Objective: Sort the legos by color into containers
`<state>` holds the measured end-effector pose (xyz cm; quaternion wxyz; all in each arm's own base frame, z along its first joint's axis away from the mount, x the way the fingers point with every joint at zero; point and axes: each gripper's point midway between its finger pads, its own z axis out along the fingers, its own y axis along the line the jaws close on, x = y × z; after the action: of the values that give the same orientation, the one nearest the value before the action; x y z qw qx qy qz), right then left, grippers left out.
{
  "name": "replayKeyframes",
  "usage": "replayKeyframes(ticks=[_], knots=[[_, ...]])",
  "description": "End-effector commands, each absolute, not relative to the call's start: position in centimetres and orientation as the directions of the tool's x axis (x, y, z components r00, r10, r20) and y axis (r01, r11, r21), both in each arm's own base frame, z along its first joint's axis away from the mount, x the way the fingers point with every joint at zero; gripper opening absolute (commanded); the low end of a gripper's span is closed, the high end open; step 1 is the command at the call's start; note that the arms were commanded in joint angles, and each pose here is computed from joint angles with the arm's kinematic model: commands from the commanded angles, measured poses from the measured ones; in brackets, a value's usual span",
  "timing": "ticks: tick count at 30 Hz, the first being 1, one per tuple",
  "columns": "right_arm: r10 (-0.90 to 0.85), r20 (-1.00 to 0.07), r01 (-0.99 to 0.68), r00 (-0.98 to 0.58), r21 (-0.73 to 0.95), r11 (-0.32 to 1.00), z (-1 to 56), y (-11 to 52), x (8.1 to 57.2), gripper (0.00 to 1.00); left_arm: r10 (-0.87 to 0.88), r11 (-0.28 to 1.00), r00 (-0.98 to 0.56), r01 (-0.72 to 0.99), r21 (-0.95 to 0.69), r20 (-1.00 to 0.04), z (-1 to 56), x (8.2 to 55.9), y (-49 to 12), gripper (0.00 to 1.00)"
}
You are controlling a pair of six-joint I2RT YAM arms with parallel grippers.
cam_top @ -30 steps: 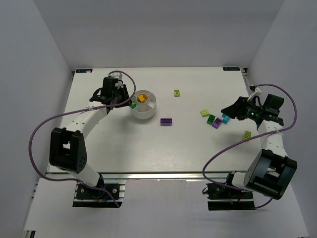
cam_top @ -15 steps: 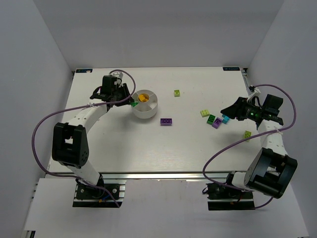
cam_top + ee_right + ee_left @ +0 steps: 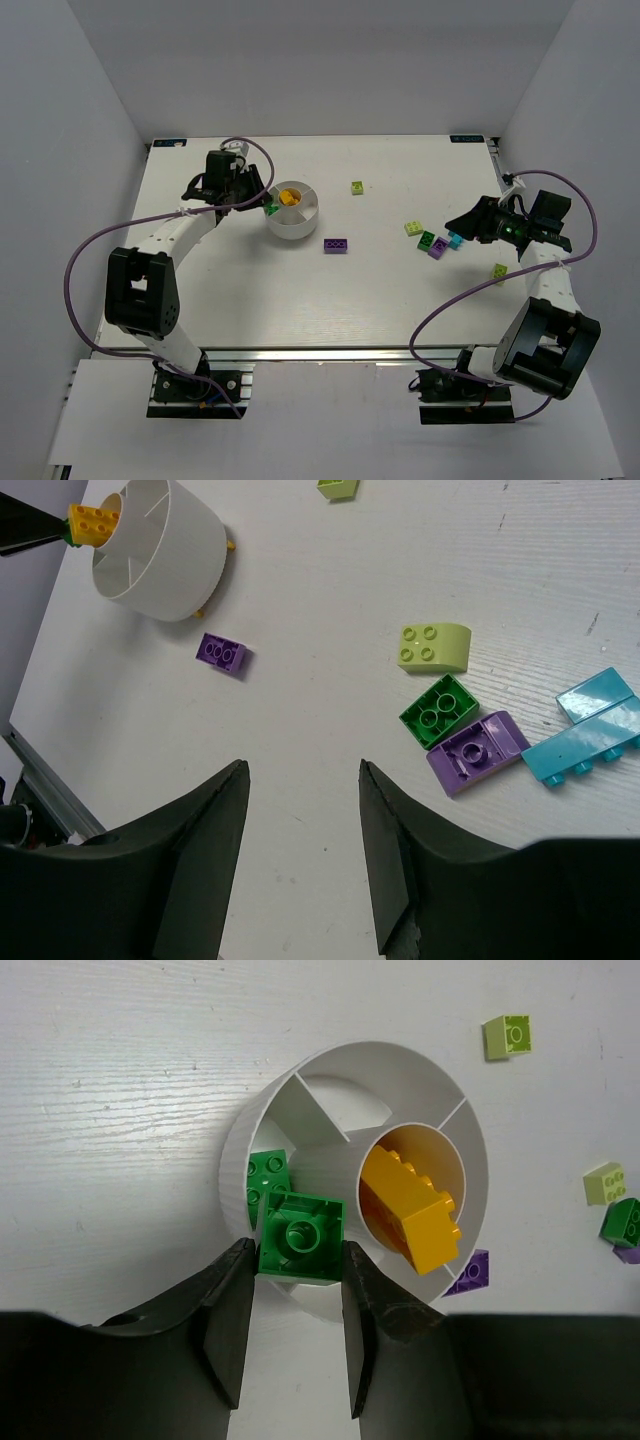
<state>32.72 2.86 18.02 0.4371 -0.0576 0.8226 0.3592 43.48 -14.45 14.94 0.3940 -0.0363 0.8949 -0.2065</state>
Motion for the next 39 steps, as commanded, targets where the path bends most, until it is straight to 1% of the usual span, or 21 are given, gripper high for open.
replayKeyframes(ticks=[1,6,8,12,13,16,19,22,25,26,27,29,30,31,32,33,34,35,36,37,39], knots=[[0.195,-0.789,-0.441,-0.583,0.509,0.739,19.1,2.8,33.2,0.54,-0.244,0.89,-0.646,0.147,-0.431,-0.724,17.3,44.2,-15.4,0.31],[0.197,-0.788,-0.437,-0.584,0.51,0.741,19.0,2.7,33.2,0.54,-0.242,0.888,-0.662,0.144,-0.437,-0.709,16.5,44.4,-15.6,0.31],[0.196,-0.789,-0.44,-0.583,0.509,0.74,19.1,2.7,33.2,0.54,-0.242,0.889,-0.669,0.137,-0.437,-0.703,16.1,44.4,-15.6,0.35],[0.195,-0.789,-0.441,-0.582,0.508,0.74,19.1,2.8,33.2,0.54,-0.241,0.893,-0.671,0.13,-0.432,-0.701,15.7,44.5,-15.4,0.52],[0.196,-0.79,-0.44,-0.582,0.508,0.741,19.1,2.7,33.2,0.54,-0.24,0.893,-0.672,0.131,-0.43,-0.701,15.7,44.5,-15.4,0.58],[0.196,-0.787,-0.44,-0.585,0.511,0.739,19.1,2.8,33.2,0.54,-0.241,0.893,-0.673,0.129,-0.431,-0.7,15.6,44.5,-15.4,0.7],[0.197,-0.786,-0.438,-0.586,0.512,0.739,19.0,2.8,33.2,0.54,-0.239,0.892,-0.671,0.133,-0.432,-0.701,15.9,44.6,-15.5,0.74],[0.195,-0.786,-0.44,-0.586,0.511,0.738,18.9,2.8,33.2,0.54,-0.24,0.892,-0.656,0.141,-0.429,-0.716,17.0,44.9,-15.5,0.74],[0.151,-0.806,-0.518,-0.572,0.497,0.696,19.2,3.9,32.6,0.56,-0.242,0.905,-0.606,0.141,-0.401,-0.758,19.9,45.1,-14.7,0.67],[0.096,-0.824,-0.557,-0.559,0.459,0.693,18.8,4.0,32.2,0.56,-0.243,0.908,-0.587,0.142,-0.393,-0.773,20.9,44.9,-14.5,0.5],[0.048,-0.838,-0.595,-0.543,0.425,0.682,18.9,4.5,32.4,0.56,-0.248,0.913,-0.541,0.147,-0.381,-0.803,23.2,44.4,-13.9,0.38],[-0.117,-0.849,-0.666,-0.516,0.312,0.677,17.2,5.0,32.0,0.56,-0.248,0.912,-0.524,0.157,-0.378,-0.815,24.2,42.9,-13.6,0.1],[-0.186,-0.84,-0.686,-0.509,0.266,0.677,16.5,5.4,32.3,0.56,-0.254,0.905,-0.482,0.187,-0.382,-0.839,26.3,41.4,-13.4,0.07],[-0.273,-0.798,-0.675,-0.537,0.213,0.707,14.4,4.8,32.8,0.6,-0.254,0.891,-0.464,0.229,-0.392,-0.848,27.0,40.6,-13.8,0.07],[-0.325,-0.772,-0.675,-0.547,0.177,0.716,13.2,4.4,33.1,0.66,-0.244,0.883,-0.489,0.244,-0.4,-0.838,25.3,39.1,-14.0,0.07],[-0.394,-0.738,-0.691,-0.548,0.134,0.711,11.8,4.4,33.7,0.73,-0.232,0.876,-0.484,0.273,-0.397,-0.844,25.2,38.0,-14.1,0.21],[-0.465,-0.687,-0.689,-0.559,0.073,0.721,10.6,3.8,34.0,0.89,-0.238,0.861,-0.428,0.322,-0.393,-0.872,27.2,36.6,-14.2,0.33],[-0.497,-0.666,-0.691,-0.556,0.038,0.722,10.0,3.5,34.6,0.89,-0.235,0.845,-0.426,0.354,-0.4,-0.874,27.1,35.5,-14.5,0.46],[-0.51,-0.637,-0.684,-0.578,0.037,0.728,9.0,3.8,35.0,0.89,-0.222,0.844,-0.444,0.36,-0.399,-0.868,25.4,34.3,-14.4,0.65],[-0.523,-0.617,-0.665,-0.588,0.001,0.747,9.0,3.5,35.9,0.89,-0.226,0.838,-0.391,0.389,-0.383,-0.892,26.7,33.2,-14.2,0.71],[-0.478,-0.59,-0.596,-0.651,0.006,0.803,8.2,3.5,37.3,0.89,-0.21,0.844,-0.393,0.39,-0.369,-0.895,24.8,31.8,-13.8,0.76]])
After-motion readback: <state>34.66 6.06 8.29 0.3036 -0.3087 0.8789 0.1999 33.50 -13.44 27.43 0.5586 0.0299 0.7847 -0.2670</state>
